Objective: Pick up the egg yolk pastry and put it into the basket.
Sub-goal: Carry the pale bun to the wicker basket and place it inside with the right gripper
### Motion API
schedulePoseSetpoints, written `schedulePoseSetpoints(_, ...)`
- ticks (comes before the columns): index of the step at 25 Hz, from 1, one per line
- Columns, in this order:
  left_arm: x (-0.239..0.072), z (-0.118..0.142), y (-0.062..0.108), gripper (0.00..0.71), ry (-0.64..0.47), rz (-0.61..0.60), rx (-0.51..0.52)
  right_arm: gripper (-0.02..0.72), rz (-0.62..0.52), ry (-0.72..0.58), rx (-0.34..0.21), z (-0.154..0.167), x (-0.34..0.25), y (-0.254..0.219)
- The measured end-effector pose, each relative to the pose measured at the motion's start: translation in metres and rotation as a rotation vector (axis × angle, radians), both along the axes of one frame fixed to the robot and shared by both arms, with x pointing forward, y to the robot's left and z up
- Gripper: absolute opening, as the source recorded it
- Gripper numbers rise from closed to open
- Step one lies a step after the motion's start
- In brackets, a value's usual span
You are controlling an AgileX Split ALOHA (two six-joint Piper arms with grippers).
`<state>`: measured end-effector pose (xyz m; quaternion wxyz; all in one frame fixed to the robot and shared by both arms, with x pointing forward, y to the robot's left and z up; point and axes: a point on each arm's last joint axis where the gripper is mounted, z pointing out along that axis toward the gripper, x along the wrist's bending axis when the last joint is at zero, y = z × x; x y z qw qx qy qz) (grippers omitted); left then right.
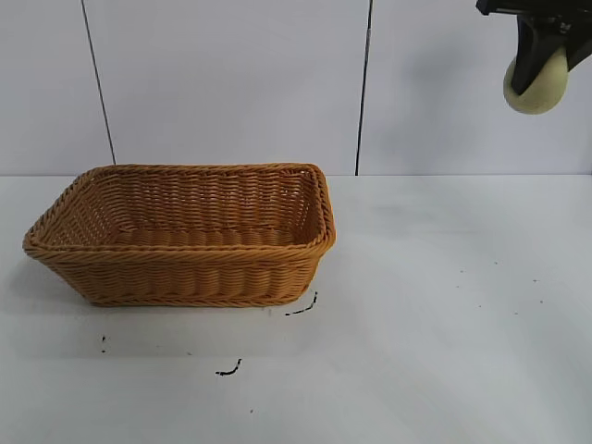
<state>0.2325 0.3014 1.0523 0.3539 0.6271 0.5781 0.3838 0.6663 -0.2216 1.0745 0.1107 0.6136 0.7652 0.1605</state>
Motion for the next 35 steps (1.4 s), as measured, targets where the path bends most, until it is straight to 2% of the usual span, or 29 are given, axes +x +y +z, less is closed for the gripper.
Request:
schedulePoseSetpoints(11, 0.000, 0.000, 0.000, 0.697, 0.000, 0.000, 0.000, 0.160, 0.336, -0.078, 0.036, -0.010, -0.025, 0.159)
schedulePoseSetpoints(17, 0.000, 0.000, 0.000, 0.697, 0.000, 0.000, 0.000, 0.160, 0.410, -0.134, 0.078, -0.042, -0.026, 0.218)
schedulePoseSetpoints(24, 0.000, 0.000, 0.000, 0.697, 0.000, 0.000, 0.000, 0.160, 0.392, -0.105, 0.099, -0.120, -0.007, 0.239)
schedulePoseSetpoints(31, 0.000, 0.000, 0.000, 0.697, 0.000, 0.000, 0.000, 0.164, 0.384, -0.075, 0.091, -0.168, 0.000, 0.244)
schedulePoseSetpoints(33, 0.000, 0.000, 0.000, 0.697, 0.000, 0.000, 0.000, 0.215, 0.383, -0.071, 0.091, -0.169, 0.000, 0.244)
schedulePoseSetpoints(35, 0.000, 0.000, 0.000, 0.697, 0.000, 0.000, 0.000, 0.332, 0.386, -0.073, 0.092, -0.165, 0.000, 0.245)
